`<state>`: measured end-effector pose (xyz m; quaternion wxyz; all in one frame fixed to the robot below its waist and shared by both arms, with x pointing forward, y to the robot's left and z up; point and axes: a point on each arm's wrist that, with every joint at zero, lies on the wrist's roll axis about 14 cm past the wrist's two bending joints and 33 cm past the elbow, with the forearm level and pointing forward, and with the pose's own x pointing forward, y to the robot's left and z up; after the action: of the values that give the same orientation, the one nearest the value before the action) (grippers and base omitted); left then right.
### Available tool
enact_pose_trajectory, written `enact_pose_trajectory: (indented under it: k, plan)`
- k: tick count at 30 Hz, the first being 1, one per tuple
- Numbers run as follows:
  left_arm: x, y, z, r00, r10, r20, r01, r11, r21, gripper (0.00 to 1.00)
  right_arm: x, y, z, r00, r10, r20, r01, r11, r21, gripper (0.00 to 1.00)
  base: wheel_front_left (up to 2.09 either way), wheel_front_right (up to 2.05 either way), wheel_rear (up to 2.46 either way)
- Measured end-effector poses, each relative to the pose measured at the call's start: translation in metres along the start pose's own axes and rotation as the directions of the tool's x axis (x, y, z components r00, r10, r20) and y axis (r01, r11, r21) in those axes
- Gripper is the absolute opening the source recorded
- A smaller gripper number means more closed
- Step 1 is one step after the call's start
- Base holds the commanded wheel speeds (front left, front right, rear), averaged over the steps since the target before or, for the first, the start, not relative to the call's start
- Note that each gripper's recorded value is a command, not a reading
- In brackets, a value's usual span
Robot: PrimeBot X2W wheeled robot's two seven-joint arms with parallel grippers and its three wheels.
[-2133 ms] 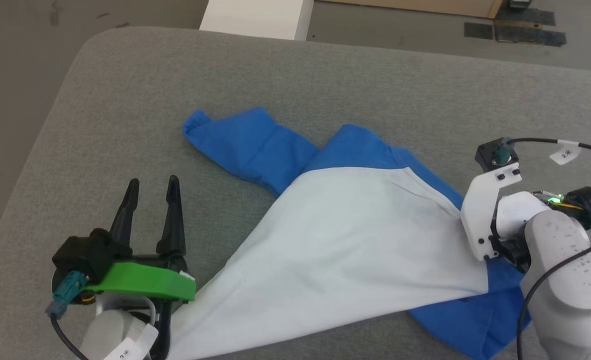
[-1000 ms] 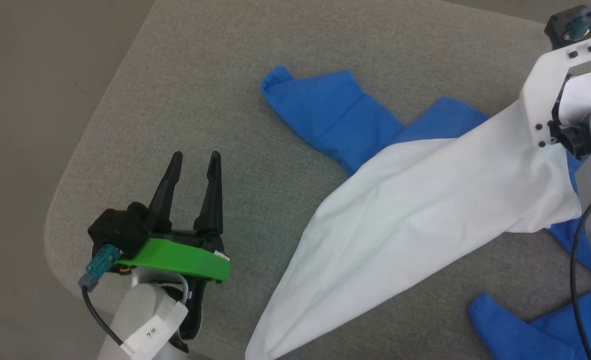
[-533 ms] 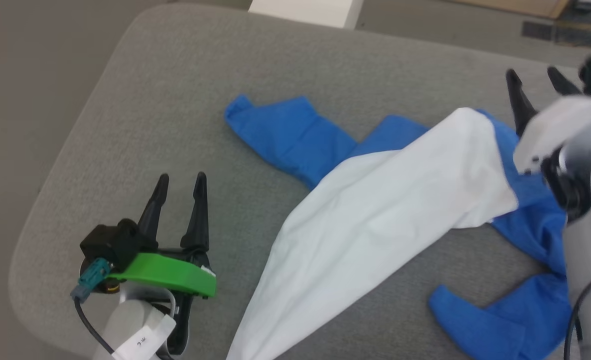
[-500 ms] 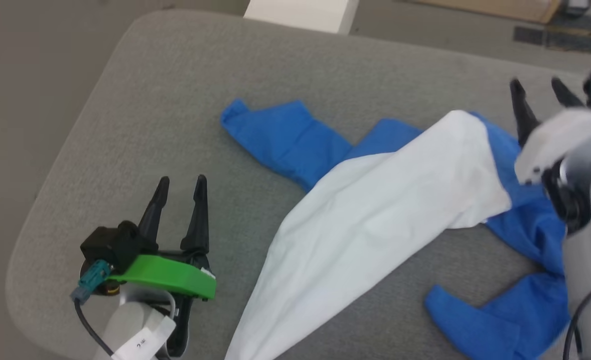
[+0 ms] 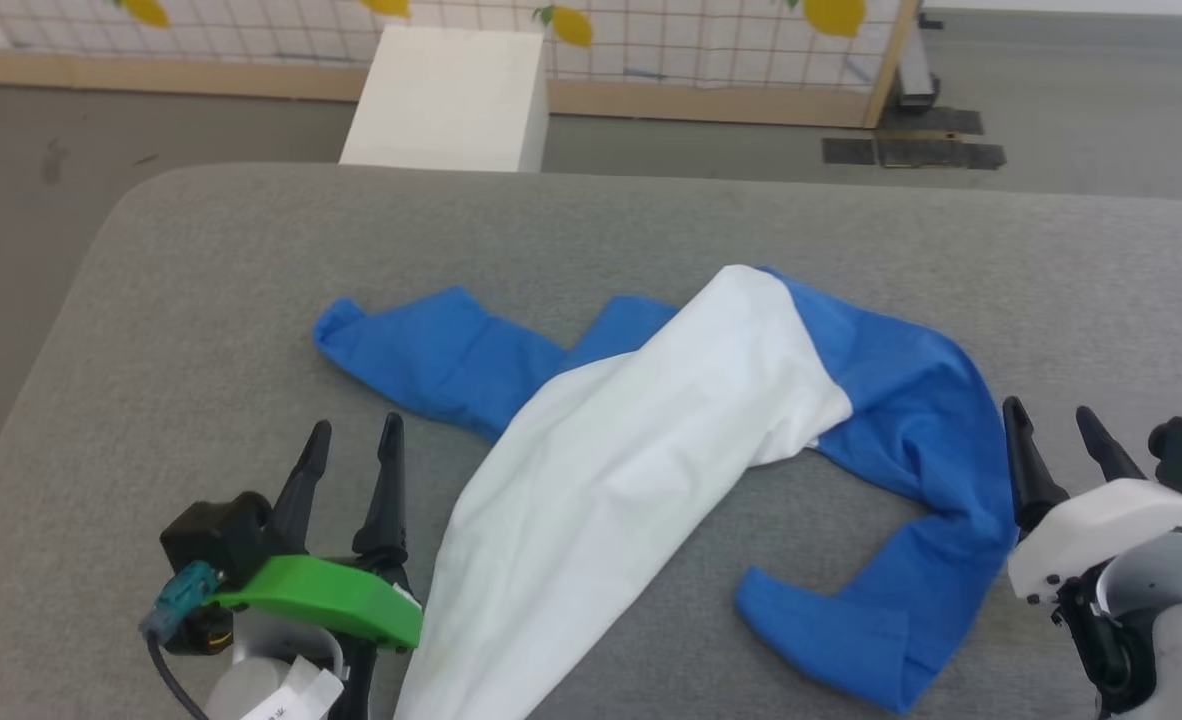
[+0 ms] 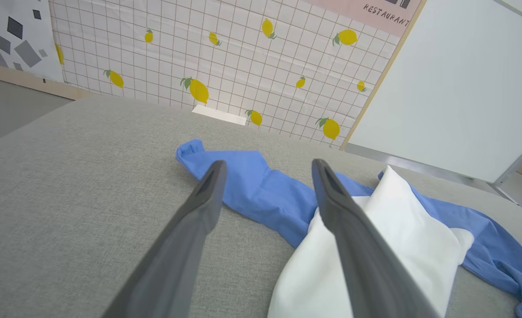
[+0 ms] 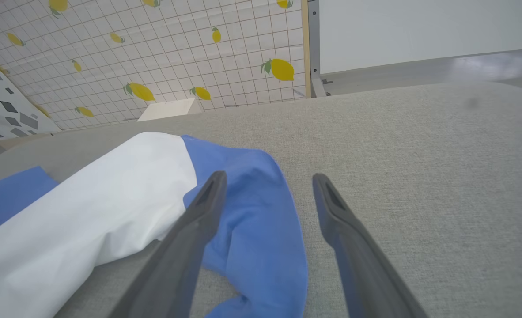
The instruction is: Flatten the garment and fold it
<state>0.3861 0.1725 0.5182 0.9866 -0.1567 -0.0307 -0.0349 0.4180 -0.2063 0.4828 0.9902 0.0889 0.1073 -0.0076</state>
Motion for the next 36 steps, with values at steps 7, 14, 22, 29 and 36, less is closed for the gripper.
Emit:
enact_pose_trajectory:
  k: [7,14,22,29,36]
  plan:
    - [0.042,-0.040,-0.008,0.982,-0.118,-0.151,0.120,0.993,0.008,1.00,-0.021,-0.020,0.009,0.998,-0.049,0.030,0.048,0.998,0.032,1.00,0.00,0.00,0.00]
    - [0.101,-0.033,-0.048,0.831,-0.010,-0.557,0.129,0.976,0.175,1.00,-0.011,-0.018,0.003,0.999,-0.041,0.005,0.041,0.999,0.036,1.00,0.00,0.00,0.00]
    - [0.087,-0.007,-0.138,0.437,0.136,-0.889,0.189,0.952,0.239,1.00,-0.001,-0.040,-0.020,0.994,-0.102,-0.045,0.104,0.994,0.046,1.00,0.00,0.00,0.00]
    - [0.084,-0.011,-0.159,0.292,0.138,-0.946,0.208,0.957,0.204,0.47,-0.002,-0.056,-0.035,0.985,-0.148,-0.084,0.152,0.988,0.038,1.00,0.00,0.00,0.00]
    - [0.094,-0.014,-0.153,0.421,0.052,-0.905,0.102,0.989,0.104,0.00,0.009,-0.048,-0.034,0.989,-0.127,-0.077,0.130,0.991,0.036,1.00,0.00,0.00,0.00]
